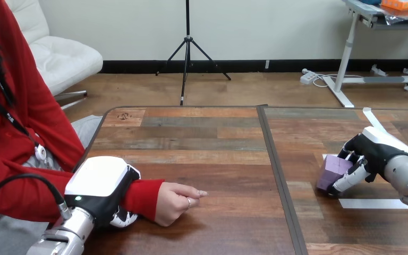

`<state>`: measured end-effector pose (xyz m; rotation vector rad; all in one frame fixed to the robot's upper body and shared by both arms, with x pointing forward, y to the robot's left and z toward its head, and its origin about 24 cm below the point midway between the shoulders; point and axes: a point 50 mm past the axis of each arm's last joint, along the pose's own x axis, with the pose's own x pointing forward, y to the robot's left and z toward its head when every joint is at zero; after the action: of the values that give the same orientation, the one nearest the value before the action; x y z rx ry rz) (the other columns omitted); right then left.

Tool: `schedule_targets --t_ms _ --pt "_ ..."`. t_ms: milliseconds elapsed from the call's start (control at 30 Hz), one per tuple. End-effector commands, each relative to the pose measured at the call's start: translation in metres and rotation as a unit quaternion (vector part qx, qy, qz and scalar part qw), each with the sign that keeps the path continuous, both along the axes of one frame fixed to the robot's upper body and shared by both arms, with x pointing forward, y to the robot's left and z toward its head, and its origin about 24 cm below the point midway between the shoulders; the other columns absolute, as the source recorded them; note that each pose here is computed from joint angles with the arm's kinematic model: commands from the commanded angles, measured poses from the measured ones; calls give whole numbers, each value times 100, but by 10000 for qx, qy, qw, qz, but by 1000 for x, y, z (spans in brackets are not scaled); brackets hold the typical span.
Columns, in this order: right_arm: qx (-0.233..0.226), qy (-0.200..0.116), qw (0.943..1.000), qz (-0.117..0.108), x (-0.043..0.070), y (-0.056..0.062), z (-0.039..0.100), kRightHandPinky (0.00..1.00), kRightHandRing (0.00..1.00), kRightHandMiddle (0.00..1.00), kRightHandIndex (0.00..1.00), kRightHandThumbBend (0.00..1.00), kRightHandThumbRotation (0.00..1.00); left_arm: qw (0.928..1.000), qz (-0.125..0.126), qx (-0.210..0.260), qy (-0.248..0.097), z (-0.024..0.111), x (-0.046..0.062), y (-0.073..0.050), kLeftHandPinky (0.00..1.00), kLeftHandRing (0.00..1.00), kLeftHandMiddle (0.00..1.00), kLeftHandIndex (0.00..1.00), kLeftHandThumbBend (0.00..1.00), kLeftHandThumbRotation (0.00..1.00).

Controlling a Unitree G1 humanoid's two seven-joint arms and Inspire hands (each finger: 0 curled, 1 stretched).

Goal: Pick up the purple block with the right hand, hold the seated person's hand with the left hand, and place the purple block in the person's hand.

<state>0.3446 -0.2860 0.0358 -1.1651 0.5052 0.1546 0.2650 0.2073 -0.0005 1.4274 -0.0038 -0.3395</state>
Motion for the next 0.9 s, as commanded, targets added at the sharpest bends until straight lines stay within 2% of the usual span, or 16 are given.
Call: schedule_targets --t_ms 0,500,767,867 --pt "165 -700 9974 109 19 10 28 42 47 52 50 72 0 9996 41 -274 9 0 -1 -2 29 34 37 38 74 0" --pt "368 -898 9949 265 23 19 33 40 47 52 49 72 0 9967 132 -715 -369 19 -1 -4 30 36 38 38 75 0" --pt "461 -965 9937 342 26 25 36 38 44 49 49 70 0 9944 105 -837 -640 29 -1 -5 30 36 39 39 76 0" --pt "516 -1037 9923 434 27 29 39 37 42 48 49 70 0 9925 99 -935 -775 34 1 -5 30 36 39 39 77 0"
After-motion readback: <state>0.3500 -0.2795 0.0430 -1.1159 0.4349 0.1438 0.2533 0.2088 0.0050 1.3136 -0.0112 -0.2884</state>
